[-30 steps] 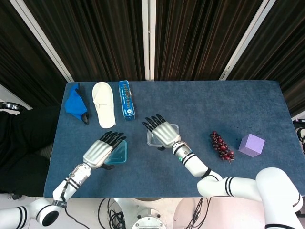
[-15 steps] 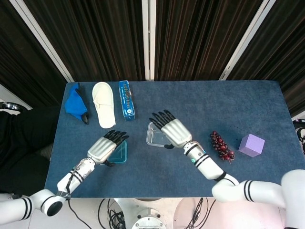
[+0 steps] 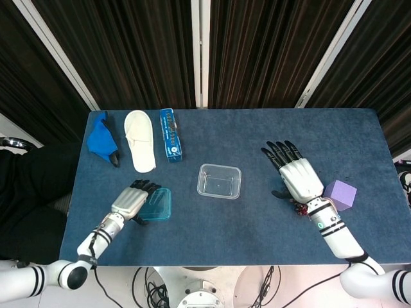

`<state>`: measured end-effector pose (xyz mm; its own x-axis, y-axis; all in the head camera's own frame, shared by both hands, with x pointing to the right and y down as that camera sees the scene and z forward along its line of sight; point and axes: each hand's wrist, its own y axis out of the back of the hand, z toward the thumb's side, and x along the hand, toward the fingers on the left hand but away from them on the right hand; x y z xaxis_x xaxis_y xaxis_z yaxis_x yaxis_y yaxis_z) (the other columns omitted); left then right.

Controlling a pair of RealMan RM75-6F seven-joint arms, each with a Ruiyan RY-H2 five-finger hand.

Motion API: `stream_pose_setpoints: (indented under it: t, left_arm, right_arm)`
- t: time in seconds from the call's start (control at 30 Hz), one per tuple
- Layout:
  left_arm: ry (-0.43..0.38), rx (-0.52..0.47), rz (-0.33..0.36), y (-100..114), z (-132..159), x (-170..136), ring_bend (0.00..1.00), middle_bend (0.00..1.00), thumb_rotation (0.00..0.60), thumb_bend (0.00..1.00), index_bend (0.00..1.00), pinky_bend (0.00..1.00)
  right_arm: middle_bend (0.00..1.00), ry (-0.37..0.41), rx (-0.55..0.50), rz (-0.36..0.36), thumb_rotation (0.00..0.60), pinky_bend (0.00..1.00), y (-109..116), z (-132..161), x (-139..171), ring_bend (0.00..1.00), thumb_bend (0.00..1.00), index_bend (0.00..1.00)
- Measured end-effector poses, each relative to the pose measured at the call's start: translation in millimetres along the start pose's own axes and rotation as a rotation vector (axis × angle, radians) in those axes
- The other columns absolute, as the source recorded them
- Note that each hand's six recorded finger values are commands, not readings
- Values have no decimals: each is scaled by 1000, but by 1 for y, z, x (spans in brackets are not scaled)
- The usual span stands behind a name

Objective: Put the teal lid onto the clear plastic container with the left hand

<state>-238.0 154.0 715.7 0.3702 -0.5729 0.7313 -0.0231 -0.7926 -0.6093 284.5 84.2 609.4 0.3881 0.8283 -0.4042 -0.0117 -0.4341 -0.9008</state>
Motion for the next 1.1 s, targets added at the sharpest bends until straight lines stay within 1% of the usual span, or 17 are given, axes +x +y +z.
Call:
stream_pose_setpoints:
  t: [0.17,0.3,0.43,0.57,0.67,0.8,1.1]
  left_arm:
    - [33,-7,4,-3,-4,0,0,98,600,0,101,0]
    - [66,25,6,-6,-7,1,0,60,600,0,101,0]
    - [114,62,4,-7,-11,2,0,46,600,0,101,0]
    - [162,97,-17,-10,-12,2,0,27,600,0,100,0]
    - [184,109,-41,-12,-10,3,0,15,600,0,100,0]
    - [194,103,-67,-11,-5,5,0,4,600,0,100,0]
    - [205,118,-87,-5,2,13,0,3,600,0,97,0]
  right_arm:
    - [0,-16,-18,-4,600,0,0,-8,9,0,0,0]
    - [0,-22,-24,-4,600,0,-1,-12,13,0,0,0]
    - [0,-26,-33,0,600,0,-3,-14,15,0,0,0]
    - [0,-35,-47,0,600,0,-4,-18,18,0,0,0]
    - [0,-41,-61,-2,600,0,-4,-21,20,0,0,0]
    - [0,-51,-77,-5,600,0,-5,-25,23,0,0,0]
    - [0,-70,-104,-11,600,0,-7,-34,29,0,0,0]
